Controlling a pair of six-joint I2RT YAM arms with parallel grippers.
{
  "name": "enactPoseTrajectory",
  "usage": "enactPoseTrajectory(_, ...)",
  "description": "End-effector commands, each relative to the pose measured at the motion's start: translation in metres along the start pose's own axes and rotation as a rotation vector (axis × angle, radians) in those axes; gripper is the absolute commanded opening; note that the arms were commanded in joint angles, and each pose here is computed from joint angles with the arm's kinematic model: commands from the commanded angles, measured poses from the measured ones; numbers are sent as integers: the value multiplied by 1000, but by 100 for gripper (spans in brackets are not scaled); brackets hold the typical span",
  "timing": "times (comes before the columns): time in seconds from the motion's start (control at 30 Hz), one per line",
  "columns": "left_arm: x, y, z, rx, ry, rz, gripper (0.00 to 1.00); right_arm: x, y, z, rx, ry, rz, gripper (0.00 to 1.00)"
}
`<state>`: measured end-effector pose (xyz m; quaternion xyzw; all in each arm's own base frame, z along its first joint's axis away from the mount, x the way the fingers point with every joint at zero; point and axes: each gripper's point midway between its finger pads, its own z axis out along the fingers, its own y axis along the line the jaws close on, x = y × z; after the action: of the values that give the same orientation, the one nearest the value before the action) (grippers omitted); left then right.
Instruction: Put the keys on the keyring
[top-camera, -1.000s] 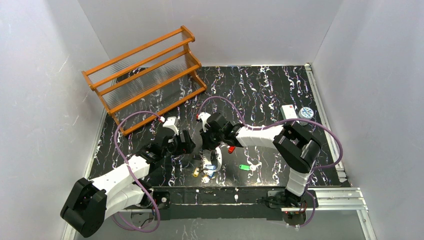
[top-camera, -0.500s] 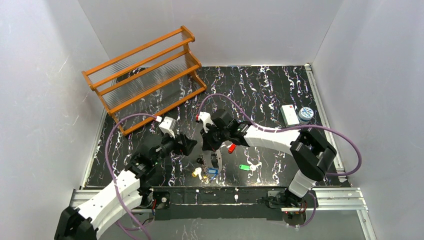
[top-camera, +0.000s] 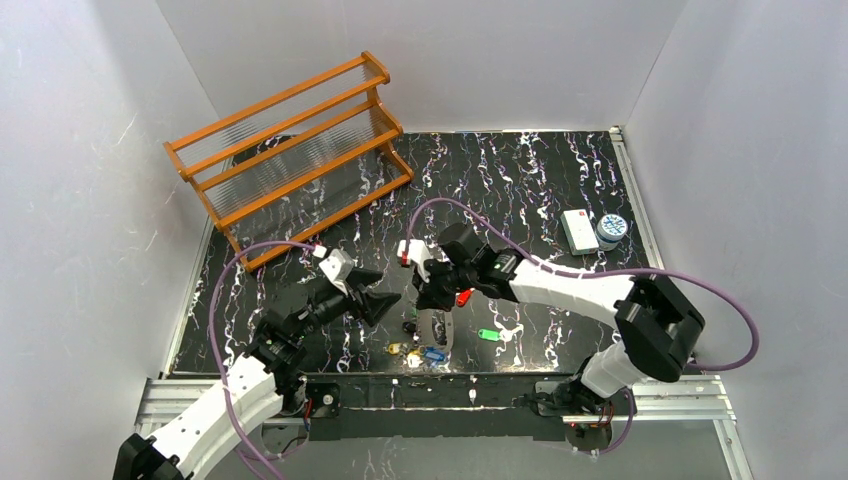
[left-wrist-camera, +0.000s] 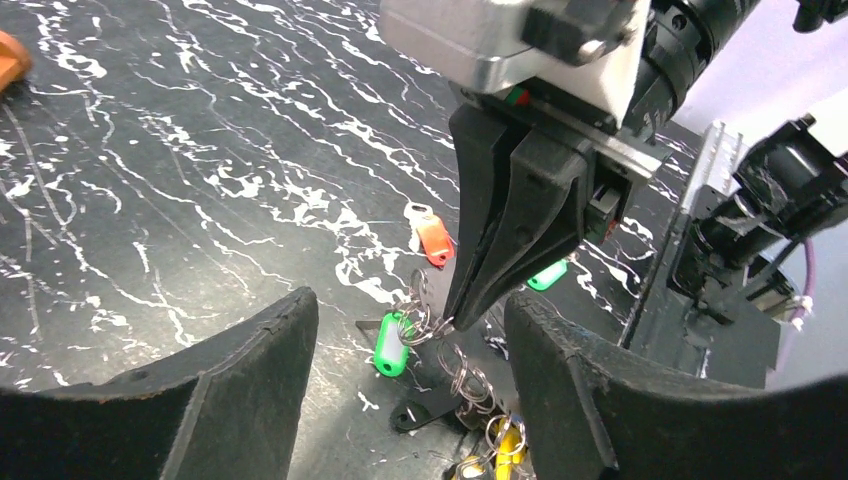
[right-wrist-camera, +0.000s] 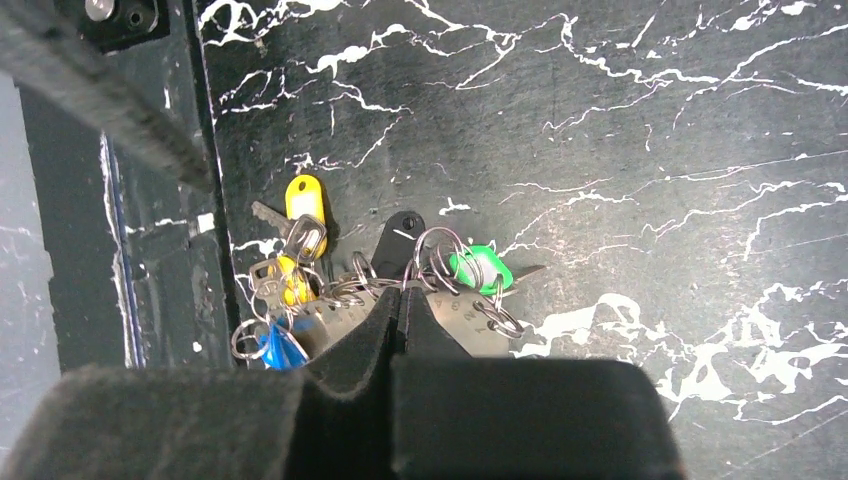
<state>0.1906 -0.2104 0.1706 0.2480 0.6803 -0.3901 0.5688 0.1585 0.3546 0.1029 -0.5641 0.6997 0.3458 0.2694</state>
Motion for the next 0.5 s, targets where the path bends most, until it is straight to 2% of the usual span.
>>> enactPoseTrajectory(0.0,0,-20,3,115,-18,5,64,-4,3,-10,-9,-58,-118,1)
enactPoseTrajectory(0.2,22,-30,5,149,-13,-12,61,9,6,-15,-23,-94,-144,1)
enactPoseTrajectory(0.47,60,-54,10,270,77,76,56,11,8,-29,-42,-208,-181,1)
